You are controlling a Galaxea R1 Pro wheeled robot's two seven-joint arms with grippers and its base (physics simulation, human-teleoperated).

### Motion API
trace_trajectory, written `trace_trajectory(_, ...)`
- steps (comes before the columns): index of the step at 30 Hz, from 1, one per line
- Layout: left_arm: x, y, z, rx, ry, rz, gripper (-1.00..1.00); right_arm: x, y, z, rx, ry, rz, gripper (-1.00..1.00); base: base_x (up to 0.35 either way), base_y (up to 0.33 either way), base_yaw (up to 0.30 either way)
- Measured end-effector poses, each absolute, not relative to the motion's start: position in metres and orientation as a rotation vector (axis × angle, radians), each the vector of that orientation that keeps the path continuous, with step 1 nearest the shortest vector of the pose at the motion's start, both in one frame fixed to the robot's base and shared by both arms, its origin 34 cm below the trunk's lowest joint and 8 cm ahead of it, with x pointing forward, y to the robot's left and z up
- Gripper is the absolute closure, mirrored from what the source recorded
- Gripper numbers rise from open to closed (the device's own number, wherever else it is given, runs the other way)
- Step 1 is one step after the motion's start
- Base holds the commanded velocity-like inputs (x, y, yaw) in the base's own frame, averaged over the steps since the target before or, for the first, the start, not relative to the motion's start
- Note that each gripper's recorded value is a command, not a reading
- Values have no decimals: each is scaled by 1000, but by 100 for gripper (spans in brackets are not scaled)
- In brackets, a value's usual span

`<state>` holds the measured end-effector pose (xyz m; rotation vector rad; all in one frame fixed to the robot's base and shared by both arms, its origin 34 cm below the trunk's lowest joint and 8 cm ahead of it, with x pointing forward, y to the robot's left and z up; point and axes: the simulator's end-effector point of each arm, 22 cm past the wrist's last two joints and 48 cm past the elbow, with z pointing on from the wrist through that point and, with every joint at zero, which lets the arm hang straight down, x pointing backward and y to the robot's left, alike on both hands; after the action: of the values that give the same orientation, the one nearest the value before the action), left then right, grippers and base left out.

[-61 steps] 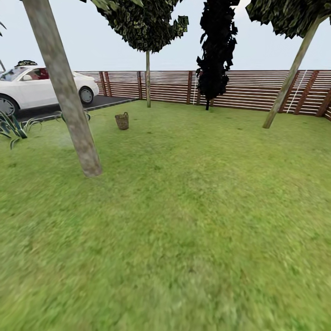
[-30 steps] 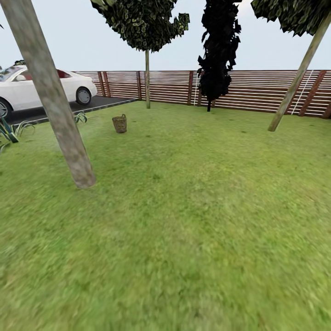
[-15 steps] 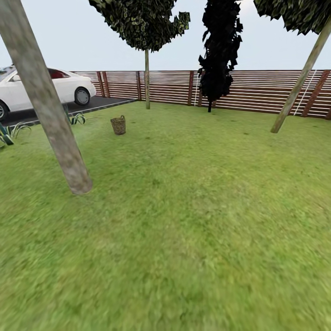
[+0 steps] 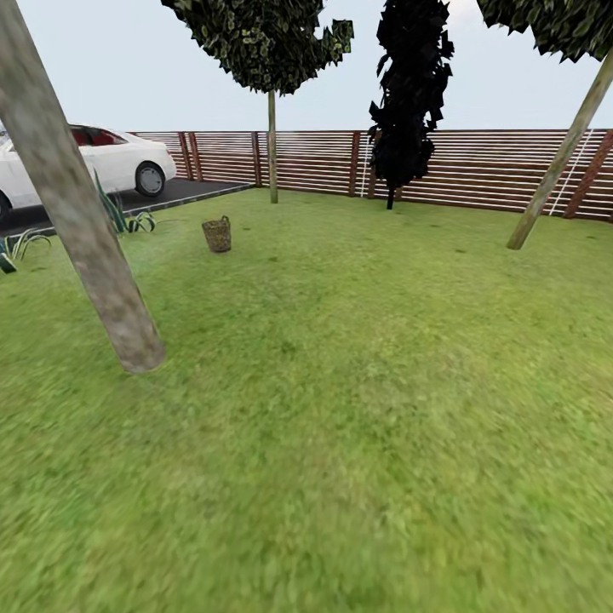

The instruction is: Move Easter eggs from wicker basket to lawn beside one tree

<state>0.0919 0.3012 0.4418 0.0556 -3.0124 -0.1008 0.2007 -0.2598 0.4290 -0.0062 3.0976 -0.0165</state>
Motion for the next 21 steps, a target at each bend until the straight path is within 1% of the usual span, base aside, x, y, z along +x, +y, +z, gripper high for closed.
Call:
trace_trajectory(5,92,301,442,55,-3012,-101,-100,201,-260,429,-6,3097,-17,-100,338,0,64)
trace_trajectory(12,93,285,441,53,-3016,-69,-100,201,-259,429,-6,3096,-15,-100,338,0,5)
trace_trajectory(21,93,285,441,62,-3017,-74,-100,202,-255,429,-14,3095,-7,-100,338,0,0)
